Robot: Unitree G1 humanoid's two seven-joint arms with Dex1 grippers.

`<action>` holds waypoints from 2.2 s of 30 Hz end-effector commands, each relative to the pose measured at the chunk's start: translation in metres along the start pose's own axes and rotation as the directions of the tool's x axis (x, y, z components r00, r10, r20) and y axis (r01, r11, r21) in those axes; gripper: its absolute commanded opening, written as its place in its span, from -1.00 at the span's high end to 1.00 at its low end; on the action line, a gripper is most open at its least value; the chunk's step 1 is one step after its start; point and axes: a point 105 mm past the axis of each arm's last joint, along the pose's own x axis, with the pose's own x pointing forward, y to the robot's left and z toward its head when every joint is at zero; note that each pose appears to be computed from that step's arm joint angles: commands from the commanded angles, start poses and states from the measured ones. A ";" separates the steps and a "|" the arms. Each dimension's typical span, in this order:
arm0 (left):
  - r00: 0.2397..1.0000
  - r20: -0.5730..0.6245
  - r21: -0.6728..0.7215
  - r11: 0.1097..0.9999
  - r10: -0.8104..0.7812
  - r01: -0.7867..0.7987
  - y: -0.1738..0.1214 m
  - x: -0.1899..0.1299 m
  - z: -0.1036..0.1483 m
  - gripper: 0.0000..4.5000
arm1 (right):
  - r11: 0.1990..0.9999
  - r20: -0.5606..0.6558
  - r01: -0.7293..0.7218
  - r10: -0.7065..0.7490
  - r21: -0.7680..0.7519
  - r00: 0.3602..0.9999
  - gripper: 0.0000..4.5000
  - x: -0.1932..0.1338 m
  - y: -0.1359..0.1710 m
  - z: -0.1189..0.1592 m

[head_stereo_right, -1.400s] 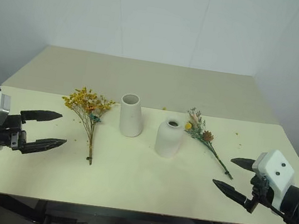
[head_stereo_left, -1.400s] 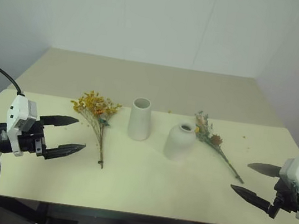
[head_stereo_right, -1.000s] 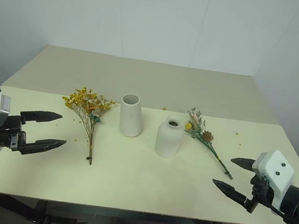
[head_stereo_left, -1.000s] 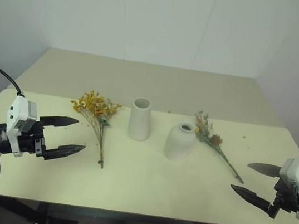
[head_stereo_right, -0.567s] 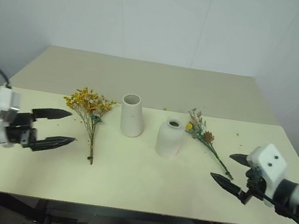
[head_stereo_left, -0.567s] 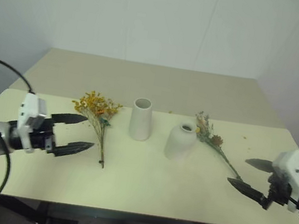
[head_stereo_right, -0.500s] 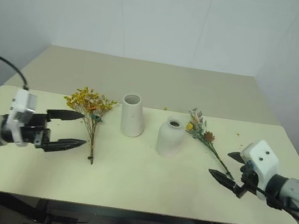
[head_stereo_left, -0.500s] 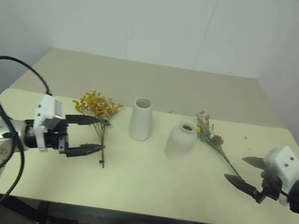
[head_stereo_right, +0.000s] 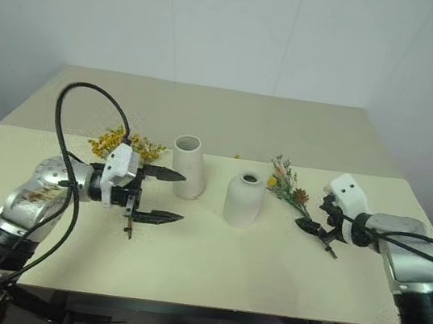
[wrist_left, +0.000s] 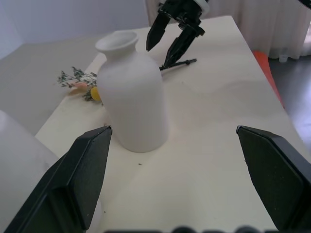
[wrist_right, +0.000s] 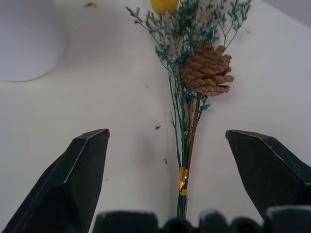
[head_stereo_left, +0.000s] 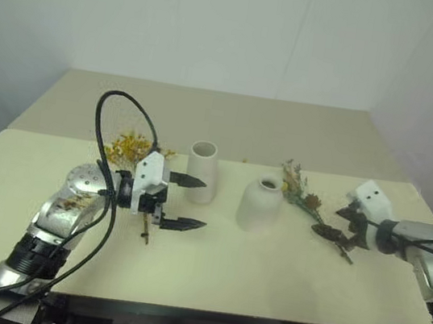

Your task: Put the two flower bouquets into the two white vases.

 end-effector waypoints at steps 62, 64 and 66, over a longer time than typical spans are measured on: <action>0.999 -0.040 0.000 1.000 0.031 -0.031 -0.008 -0.022 -0.004 -1.00 | 0.964 0.170 0.231 -0.251 0.130 0.953 0.59 0.029 -0.029 0.066; 0.998 -0.044 -0.002 0.999 0.040 -0.040 -0.008 -0.025 -0.004 -1.00 | 0.974 0.178 0.204 -0.220 0.102 0.959 0.59 0.033 -0.024 0.072; 0.997 -0.045 -0.010 0.998 0.058 -0.059 -0.008 -0.030 -0.003 -1.00 | 0.978 0.197 0.182 -0.199 0.101 0.960 0.59 0.033 -0.020 0.078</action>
